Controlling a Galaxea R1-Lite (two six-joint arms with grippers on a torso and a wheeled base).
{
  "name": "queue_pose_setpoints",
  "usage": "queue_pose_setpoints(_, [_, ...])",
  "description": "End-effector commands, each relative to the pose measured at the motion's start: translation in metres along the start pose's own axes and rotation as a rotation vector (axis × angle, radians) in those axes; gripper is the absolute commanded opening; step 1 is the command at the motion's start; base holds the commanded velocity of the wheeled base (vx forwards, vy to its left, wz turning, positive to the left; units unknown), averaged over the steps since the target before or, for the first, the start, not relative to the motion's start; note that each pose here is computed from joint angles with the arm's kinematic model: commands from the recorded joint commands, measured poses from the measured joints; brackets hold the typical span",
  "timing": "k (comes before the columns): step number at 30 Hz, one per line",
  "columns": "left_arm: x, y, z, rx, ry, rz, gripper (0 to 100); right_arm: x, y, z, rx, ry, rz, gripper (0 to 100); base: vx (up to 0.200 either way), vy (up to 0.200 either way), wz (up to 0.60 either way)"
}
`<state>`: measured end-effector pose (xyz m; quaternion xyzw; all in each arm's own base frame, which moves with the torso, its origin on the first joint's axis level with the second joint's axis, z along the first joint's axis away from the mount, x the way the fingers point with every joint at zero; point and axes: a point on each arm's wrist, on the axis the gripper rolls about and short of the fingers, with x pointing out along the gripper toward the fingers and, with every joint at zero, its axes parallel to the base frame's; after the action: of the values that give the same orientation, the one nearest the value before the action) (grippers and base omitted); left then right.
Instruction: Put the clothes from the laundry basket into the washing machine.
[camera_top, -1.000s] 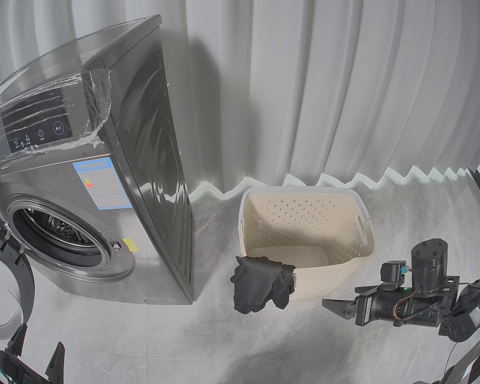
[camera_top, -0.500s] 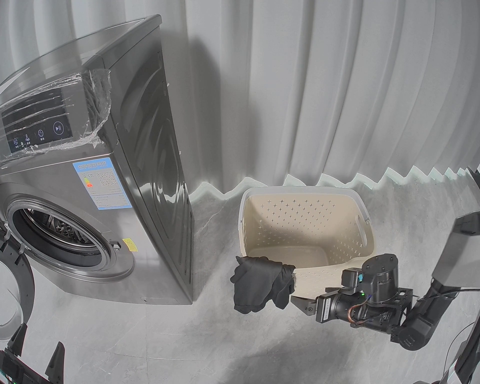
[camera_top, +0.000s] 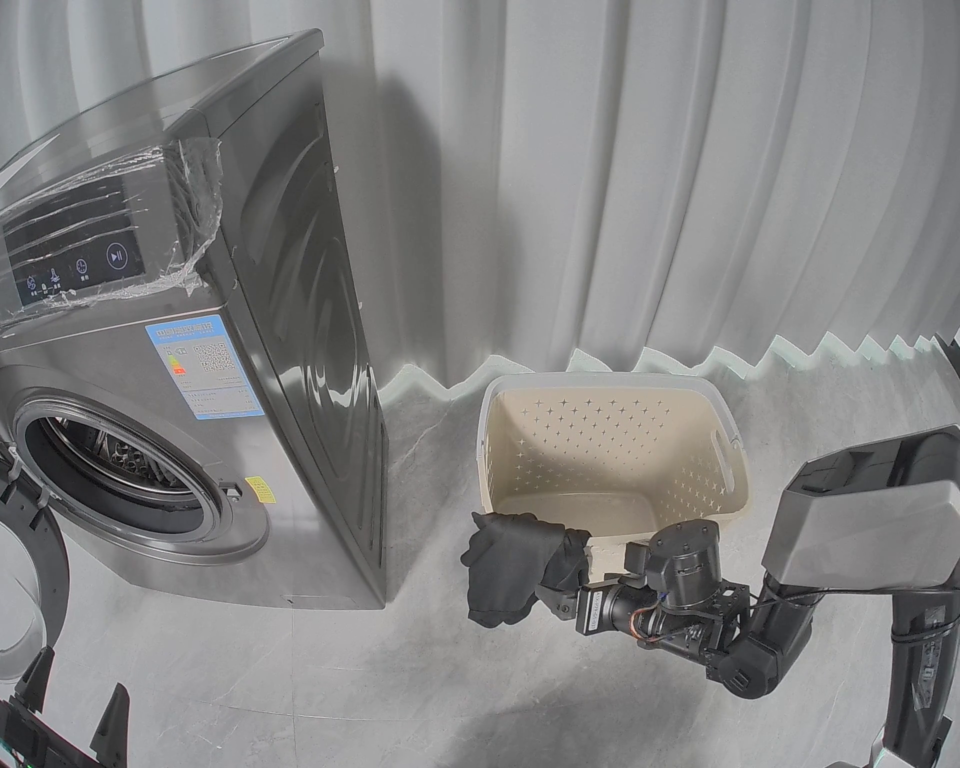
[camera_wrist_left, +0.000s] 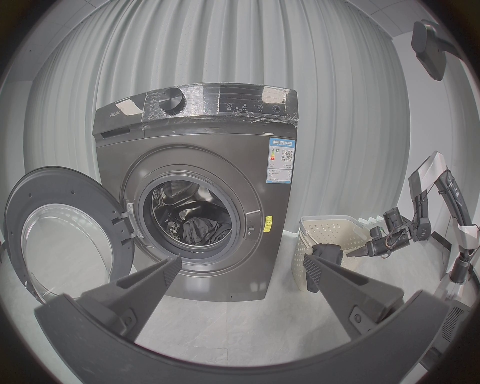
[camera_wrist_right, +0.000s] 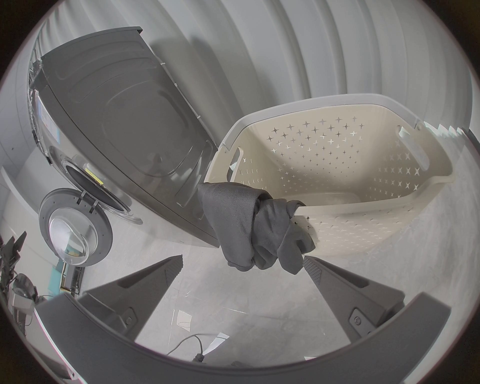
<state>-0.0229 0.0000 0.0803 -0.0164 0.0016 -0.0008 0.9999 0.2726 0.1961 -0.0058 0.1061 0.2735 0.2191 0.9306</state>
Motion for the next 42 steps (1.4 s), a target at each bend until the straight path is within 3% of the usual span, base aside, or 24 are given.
queue_pose_setpoints(1, [0.0, 0.0, -0.005, 0.001, 0.0, 0.0, 100, 0.018, 0.0, 0.0, 0.014, -0.011, 0.003, 100, 0.0, 0.0, 0.0])
queue_pose_setpoints(9, [0.0, 0.0, -0.005, -0.001, 0.0, 0.0, 100, 0.046, -0.001, -0.008, 0.03, -0.03, 0.012, 100, 0.0, 0.0, 0.0])
queue_pose_setpoints(15, [0.0, 0.0, -0.005, -0.001, 0.0, 0.0, 100, 0.057, 0.0, 0.001, 0.039, -0.092, 0.03, 100, 0.0, 0.0, 0.0])
queue_pose_setpoints(21, [0.0, 0.0, -0.005, -0.001, 0.0, 0.0, 100, 0.066, -0.008, 0.0, 0.047, -0.111, 0.009, 100, 0.0, 0.0, 0.0])
queue_pose_setpoints(32, [0.0, 0.0, -0.005, -0.003, 0.001, 0.0, 100, 0.075, -0.007, 0.007, 0.054, -0.158, 0.011, 100, 0.0, 0.0, 0.0])
queue_pose_setpoints(33, [0.0, 0.0, -0.005, -0.003, 0.0, 0.0, 100, 0.075, -0.007, 0.007, 0.054, -0.159, 0.004, 0, 0.0, 0.0, 0.0])
queue_pose_setpoints(42, [0.0, 0.0, -0.005, -0.003, 0.001, 0.0, 100, 0.073, -0.008, 0.007, 0.055, -0.165, -0.005, 0, 0.0, 0.0, 0.0])
